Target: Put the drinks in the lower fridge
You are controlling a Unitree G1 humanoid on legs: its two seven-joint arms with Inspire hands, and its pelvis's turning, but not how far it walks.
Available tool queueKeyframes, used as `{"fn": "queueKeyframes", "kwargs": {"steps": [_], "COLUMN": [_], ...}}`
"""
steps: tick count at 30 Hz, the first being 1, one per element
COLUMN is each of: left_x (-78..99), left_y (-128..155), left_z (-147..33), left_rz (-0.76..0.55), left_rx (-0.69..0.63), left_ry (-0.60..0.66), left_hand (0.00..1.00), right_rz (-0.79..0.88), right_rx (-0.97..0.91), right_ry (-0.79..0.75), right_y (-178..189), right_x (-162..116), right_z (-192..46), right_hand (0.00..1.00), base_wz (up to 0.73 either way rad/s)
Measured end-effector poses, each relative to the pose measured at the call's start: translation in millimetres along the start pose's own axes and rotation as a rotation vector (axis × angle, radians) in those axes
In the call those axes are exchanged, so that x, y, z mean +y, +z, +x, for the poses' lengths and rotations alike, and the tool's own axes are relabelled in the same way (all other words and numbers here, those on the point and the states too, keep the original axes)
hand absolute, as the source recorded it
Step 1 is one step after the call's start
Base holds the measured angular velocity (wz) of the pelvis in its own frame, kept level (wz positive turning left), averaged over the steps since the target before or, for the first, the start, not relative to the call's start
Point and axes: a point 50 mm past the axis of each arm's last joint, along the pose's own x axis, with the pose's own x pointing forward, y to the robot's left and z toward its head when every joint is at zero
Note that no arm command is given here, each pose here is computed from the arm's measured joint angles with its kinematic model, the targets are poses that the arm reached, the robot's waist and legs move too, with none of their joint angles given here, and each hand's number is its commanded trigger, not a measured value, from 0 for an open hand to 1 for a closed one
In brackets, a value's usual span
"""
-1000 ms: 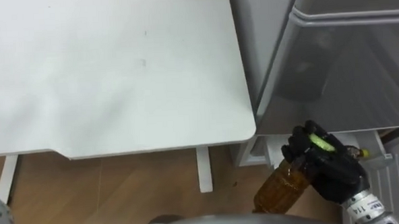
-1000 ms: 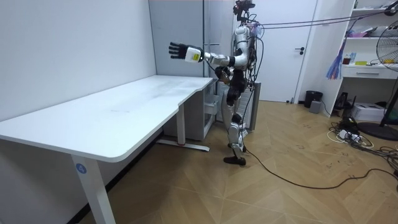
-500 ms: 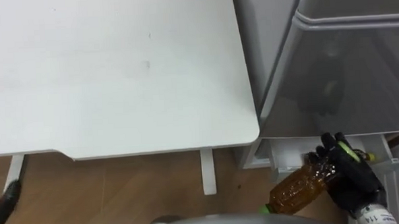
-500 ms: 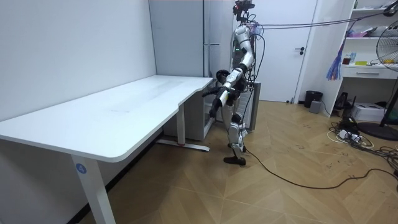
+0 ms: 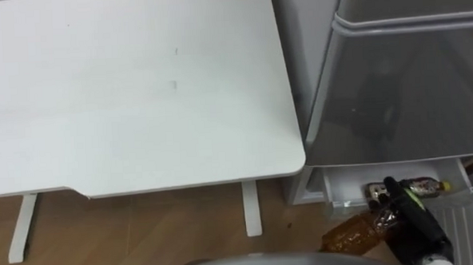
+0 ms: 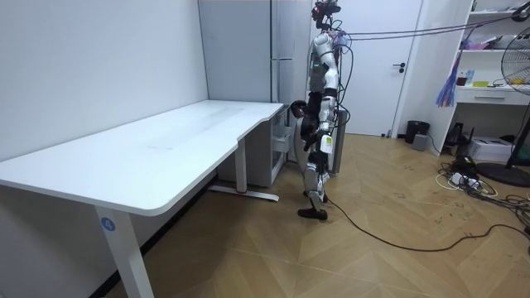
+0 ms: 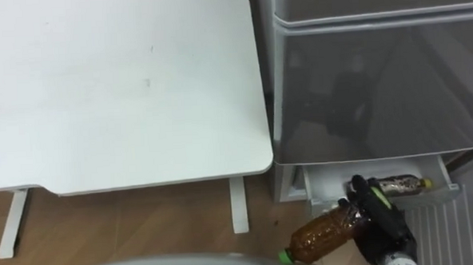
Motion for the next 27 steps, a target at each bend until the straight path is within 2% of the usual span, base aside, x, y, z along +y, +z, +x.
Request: {"fn": "queueKeyframes", "kwargs": {"steps": [2,7,11,14,20,27], "left_x": [-4.5,-19.9,-45.6,-55.6,-78.4,-93.5], "left_y": [-10.2,-14.5,-6.4,-1.2,10.4,18.8], "left_z": [-0.4,-0.1,1.0,1.2,0.0,-1.5], "left_rz": [0.153,0.393,0.531,0.562,0.657,0.662], "left_rx": [0.048,0.064,0.031,0.008,-0.054,-0.074], "left_ry": [-0.048,-0.106,-0.171,-0.193,-0.249,-0.294], "left_hand": [0.00,0.00,0.00,0.00,0.00,0.00], "right_rz": [0.026,0.085,0.142,0.139,0.268,0.417], "right_rx": [-0.012,-0.025,-0.047,-0.061,-0.163,-0.274], "right_ry": [-0.017,-0.043,-0.051,-0.049,-0.040,-0.072], "right_y": [-1.1,-6.1,-7.7,-4.9,10.9,32.9], "right_x": [-2.7,-3.3,2.1,6.0,22.9,35.3], "right_z": [0.8,4.5,15.1,20.5,44.6,68.1], "right_hand": [1.00,1.00,1.00,1.00,1.00,1.00], "base_wz": [0.03,0.01,-0.01,0.00,-0.01,0.00]}}
